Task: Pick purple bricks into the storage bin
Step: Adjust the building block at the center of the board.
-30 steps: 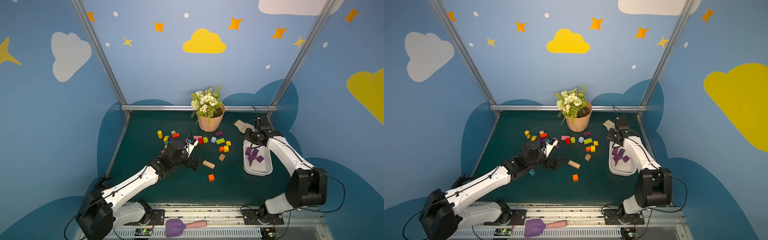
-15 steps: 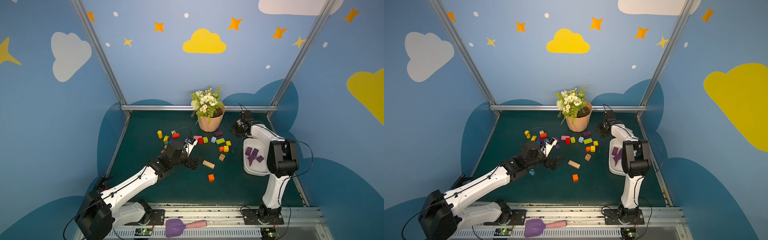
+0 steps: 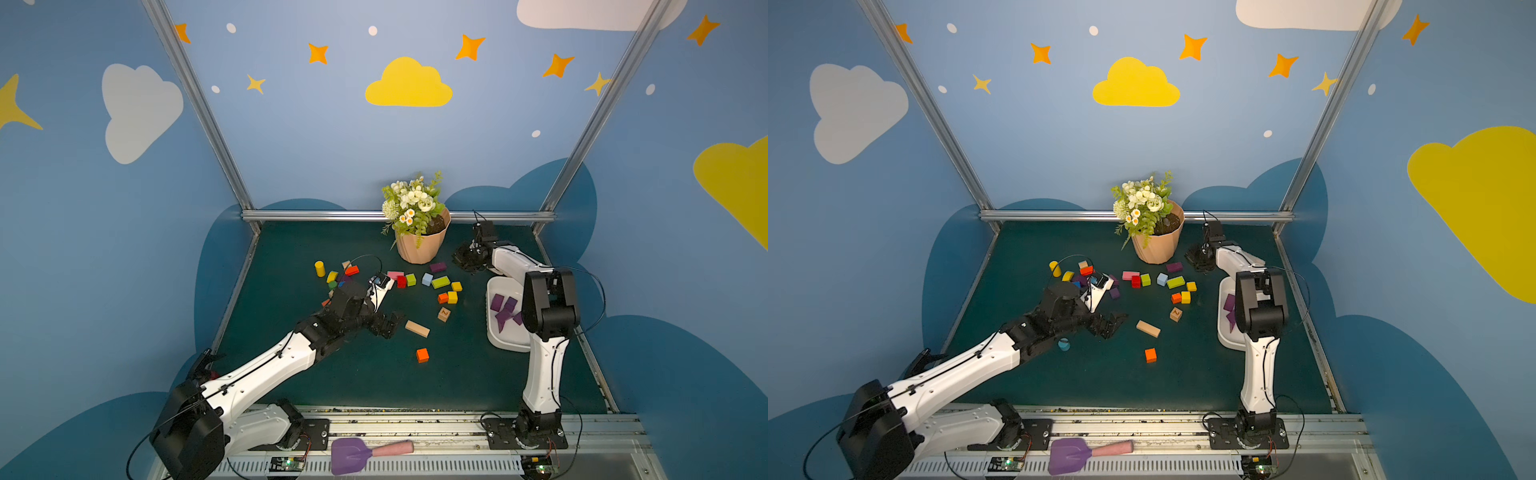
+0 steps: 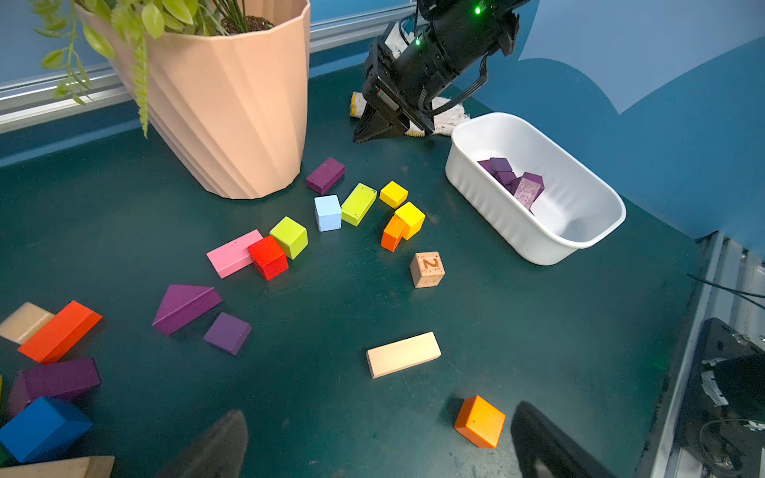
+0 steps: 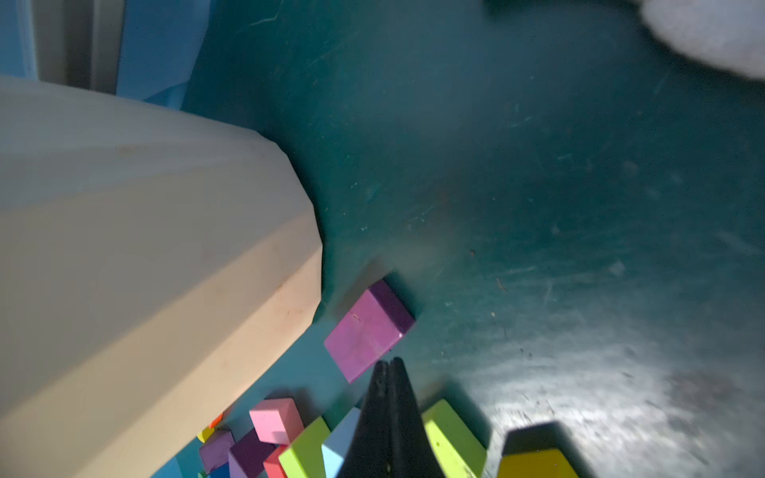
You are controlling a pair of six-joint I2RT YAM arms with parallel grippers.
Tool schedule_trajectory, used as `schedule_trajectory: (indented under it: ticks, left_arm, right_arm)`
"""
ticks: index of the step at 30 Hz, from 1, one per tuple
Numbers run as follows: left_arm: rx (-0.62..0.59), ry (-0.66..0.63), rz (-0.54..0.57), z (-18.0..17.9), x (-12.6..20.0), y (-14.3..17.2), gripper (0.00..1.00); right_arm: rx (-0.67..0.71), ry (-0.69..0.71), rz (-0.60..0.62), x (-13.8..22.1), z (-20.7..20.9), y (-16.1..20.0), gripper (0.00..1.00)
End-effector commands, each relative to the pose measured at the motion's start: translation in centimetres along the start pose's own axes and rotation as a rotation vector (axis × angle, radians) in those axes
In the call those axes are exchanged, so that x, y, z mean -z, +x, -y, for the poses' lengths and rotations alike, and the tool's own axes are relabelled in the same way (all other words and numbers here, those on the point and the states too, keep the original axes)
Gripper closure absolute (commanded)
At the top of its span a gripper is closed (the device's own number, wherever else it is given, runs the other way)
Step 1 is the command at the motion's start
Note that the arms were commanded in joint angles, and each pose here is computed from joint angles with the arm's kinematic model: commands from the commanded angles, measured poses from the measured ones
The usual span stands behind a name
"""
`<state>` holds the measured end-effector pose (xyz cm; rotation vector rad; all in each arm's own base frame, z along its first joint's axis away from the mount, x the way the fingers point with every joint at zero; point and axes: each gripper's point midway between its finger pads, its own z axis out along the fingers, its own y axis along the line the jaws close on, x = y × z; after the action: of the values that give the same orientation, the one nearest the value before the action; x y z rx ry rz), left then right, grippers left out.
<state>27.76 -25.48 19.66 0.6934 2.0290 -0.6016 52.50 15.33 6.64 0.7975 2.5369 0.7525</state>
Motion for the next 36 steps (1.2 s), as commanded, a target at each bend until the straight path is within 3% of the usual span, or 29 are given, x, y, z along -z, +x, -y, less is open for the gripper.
schedule_trajectory:
  ticks: [1, 36]
  left_arm:
    - [-0.013, -0.018, 0.041, -0.3, 0.9, -1.3, 0.0]
    - [-0.012, -0.015, 0.046, -0.4, 0.9, -1.3, 0.0]
  right_arm:
    - [-0.034, -0.025, -0.008, -0.8, -0.6, -0.1, 1.0]
    - [-0.088, -0.073, -0.037, -5.5, -2.2, 0.8, 1.0]
